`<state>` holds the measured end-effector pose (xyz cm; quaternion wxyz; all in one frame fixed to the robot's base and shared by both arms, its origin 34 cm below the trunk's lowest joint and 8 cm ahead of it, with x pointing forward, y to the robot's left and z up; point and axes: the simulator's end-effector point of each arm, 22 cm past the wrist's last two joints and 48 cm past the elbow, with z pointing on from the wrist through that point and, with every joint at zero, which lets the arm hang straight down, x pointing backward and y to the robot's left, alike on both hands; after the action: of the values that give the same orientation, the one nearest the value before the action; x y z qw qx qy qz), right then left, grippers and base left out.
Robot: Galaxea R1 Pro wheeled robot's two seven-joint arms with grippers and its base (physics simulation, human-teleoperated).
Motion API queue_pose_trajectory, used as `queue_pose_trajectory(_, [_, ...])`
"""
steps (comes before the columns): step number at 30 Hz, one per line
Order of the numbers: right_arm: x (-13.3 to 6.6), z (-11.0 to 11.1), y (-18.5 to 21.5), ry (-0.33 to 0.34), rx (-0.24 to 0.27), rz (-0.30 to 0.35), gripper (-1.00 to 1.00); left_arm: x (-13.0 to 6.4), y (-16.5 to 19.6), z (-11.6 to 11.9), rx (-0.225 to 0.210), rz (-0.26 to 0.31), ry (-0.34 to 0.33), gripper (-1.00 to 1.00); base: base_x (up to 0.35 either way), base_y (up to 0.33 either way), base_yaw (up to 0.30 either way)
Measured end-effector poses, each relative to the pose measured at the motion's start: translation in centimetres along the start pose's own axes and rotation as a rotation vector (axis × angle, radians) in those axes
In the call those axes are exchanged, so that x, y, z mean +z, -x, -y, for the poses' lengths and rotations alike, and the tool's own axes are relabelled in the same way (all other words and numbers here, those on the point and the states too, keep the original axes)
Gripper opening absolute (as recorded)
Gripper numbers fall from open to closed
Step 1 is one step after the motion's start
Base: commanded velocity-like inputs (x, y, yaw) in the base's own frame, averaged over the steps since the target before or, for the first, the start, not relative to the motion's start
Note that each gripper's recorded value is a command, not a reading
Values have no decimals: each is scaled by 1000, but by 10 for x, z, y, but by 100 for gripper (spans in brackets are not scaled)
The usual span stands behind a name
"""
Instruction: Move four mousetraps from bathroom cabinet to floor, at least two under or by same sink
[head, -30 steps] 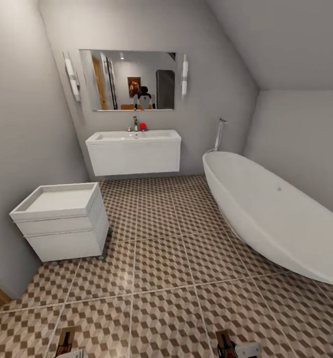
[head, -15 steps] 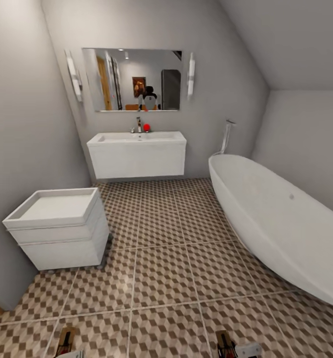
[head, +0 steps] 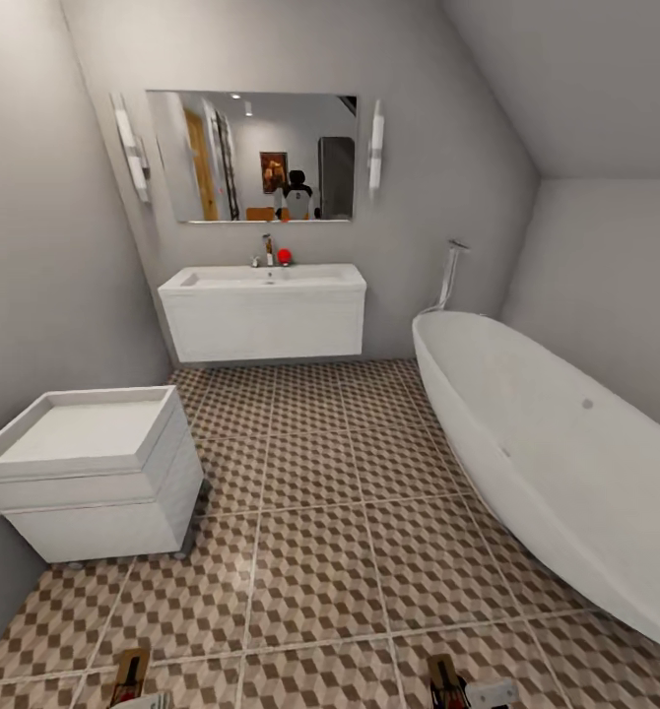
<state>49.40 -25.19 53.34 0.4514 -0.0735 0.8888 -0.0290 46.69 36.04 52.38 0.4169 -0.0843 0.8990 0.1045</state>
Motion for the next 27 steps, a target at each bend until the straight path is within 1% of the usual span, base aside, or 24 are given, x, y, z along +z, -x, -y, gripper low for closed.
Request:
queue_pose_trajectory(3, [0, 0, 0, 0, 0, 0, -100, 0, 0, 0, 0, 0, 0, -100, 298, -97, 78])
queue_pose_trajectory(11, [0, 1, 0, 0, -1, 1, -100, 0, 0, 0, 0, 0, 0, -100, 298, -97, 157])
queue_pose_trajectory(22, [0, 0, 0, 0, 0, 0, -100, 0, 0, 0, 0, 0, -1, -100, 298, -97, 23])
queue_pose_trajectory(27, [0, 0, 0, 0, 0, 0, -100, 0, 0, 0, 0, 0, 0, -100, 298, -96, 104])
